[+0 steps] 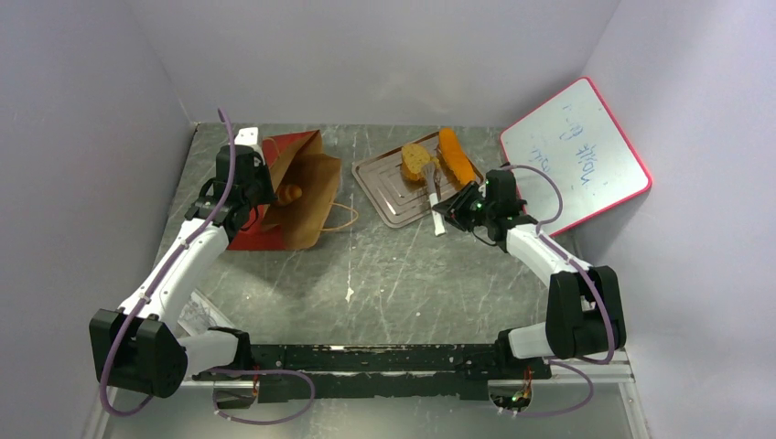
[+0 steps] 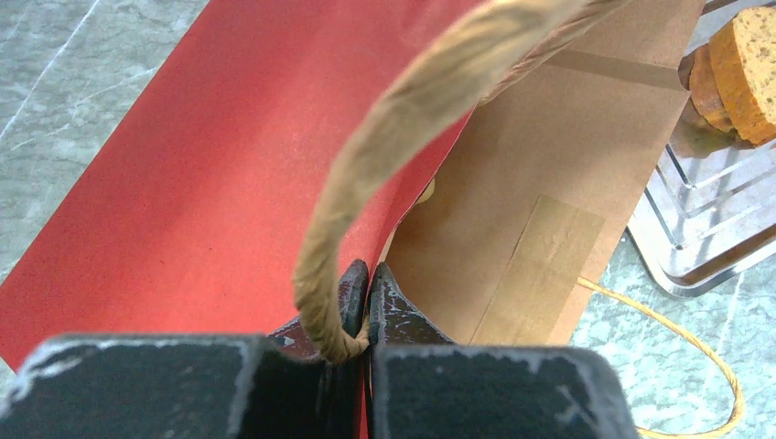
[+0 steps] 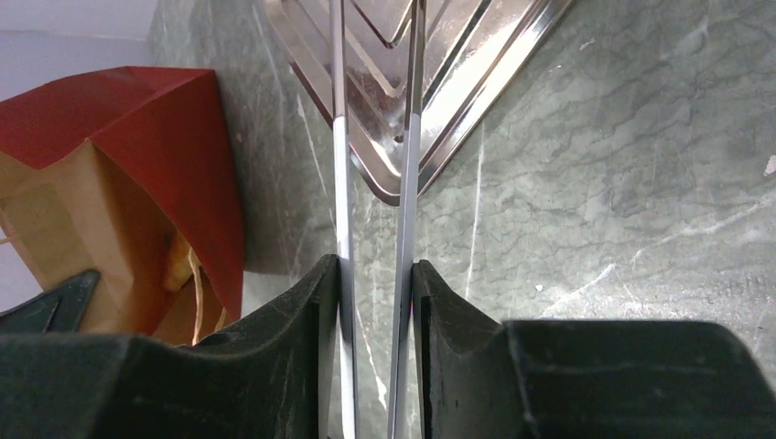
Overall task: Take the fake bread out of the paper bag
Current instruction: Place the fake bread in the container.
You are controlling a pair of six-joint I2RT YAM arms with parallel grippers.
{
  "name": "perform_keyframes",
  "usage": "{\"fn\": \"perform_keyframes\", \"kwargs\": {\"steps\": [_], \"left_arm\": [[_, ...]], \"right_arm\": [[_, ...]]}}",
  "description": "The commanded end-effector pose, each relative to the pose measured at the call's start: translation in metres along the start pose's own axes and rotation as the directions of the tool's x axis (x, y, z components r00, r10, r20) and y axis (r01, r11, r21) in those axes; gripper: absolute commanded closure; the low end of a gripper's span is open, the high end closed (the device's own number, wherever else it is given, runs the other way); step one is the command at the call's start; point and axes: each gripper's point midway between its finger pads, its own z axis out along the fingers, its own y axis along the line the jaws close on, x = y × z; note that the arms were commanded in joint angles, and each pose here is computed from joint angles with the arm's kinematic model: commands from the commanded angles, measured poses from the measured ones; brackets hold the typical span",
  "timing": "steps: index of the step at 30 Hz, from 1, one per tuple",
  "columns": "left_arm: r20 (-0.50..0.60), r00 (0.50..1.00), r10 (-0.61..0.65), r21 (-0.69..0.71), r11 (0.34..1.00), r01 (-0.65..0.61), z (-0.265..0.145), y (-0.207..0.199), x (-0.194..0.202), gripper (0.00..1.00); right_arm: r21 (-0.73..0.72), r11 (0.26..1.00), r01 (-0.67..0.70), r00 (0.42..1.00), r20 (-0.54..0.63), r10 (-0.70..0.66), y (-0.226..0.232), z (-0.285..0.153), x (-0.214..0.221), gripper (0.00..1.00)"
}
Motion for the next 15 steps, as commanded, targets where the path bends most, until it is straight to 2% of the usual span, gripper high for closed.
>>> {"fn": "perform_keyframes", "kwargs": {"steps": [1,15], "left_arm": [[0.043,0.999,-0.014,0.026,1.000,0.012,-0.005,-0.004,-0.013,0.93],[0.033,0.999,-0.002,0.027,1.000,0.001,-0.003,-0.004,-0.009,0.93]], "right_arm": [[-0.067,0.998,0.011,0.999,0.033,-0.008,0.018,-0.007,-0.012,0.66],[-0.087,0.996,0.028,0.998,0.054,-0.024,0.023,-0.025,-0.009,0.65]]}}
